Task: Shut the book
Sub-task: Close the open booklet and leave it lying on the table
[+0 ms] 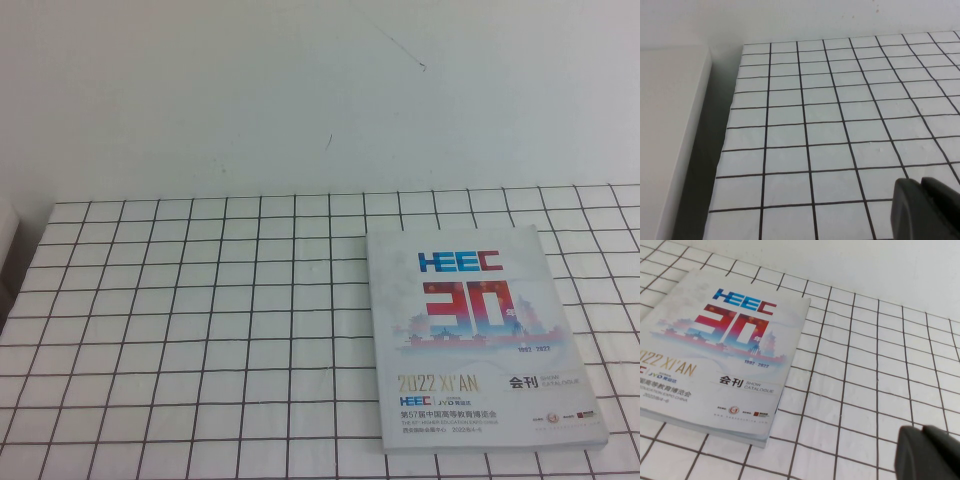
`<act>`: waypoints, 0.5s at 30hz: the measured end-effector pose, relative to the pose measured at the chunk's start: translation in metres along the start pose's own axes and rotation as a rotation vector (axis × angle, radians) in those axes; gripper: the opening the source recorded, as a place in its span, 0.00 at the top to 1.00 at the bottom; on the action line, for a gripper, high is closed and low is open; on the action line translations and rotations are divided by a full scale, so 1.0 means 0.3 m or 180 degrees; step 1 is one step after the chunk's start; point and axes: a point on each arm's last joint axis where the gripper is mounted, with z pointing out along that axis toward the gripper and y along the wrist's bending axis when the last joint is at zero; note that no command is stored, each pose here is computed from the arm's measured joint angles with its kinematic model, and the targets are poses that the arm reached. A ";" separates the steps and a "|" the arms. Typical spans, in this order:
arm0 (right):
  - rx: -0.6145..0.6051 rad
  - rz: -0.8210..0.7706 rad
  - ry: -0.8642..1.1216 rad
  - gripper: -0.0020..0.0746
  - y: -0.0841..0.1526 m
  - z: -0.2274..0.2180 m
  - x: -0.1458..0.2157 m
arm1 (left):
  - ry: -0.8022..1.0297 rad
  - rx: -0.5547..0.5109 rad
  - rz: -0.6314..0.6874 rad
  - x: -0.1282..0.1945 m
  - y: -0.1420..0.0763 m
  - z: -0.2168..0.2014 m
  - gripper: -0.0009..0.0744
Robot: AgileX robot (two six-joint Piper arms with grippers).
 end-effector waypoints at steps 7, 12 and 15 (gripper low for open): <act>0.0000 0.0000 0.0000 0.98 0.000 0.000 0.000 | 0.0007 0.0001 -0.0003 0.001 0.000 0.000 0.99; 0.0005 -0.0001 -0.0020 0.98 0.000 -0.001 0.002 | 0.0007 0.0001 0.0003 0.001 0.000 0.000 0.99; 0.0038 0.0003 -0.0100 0.98 0.004 0.004 0.019 | 0.0007 0.0002 0.0000 0.001 0.000 0.000 0.99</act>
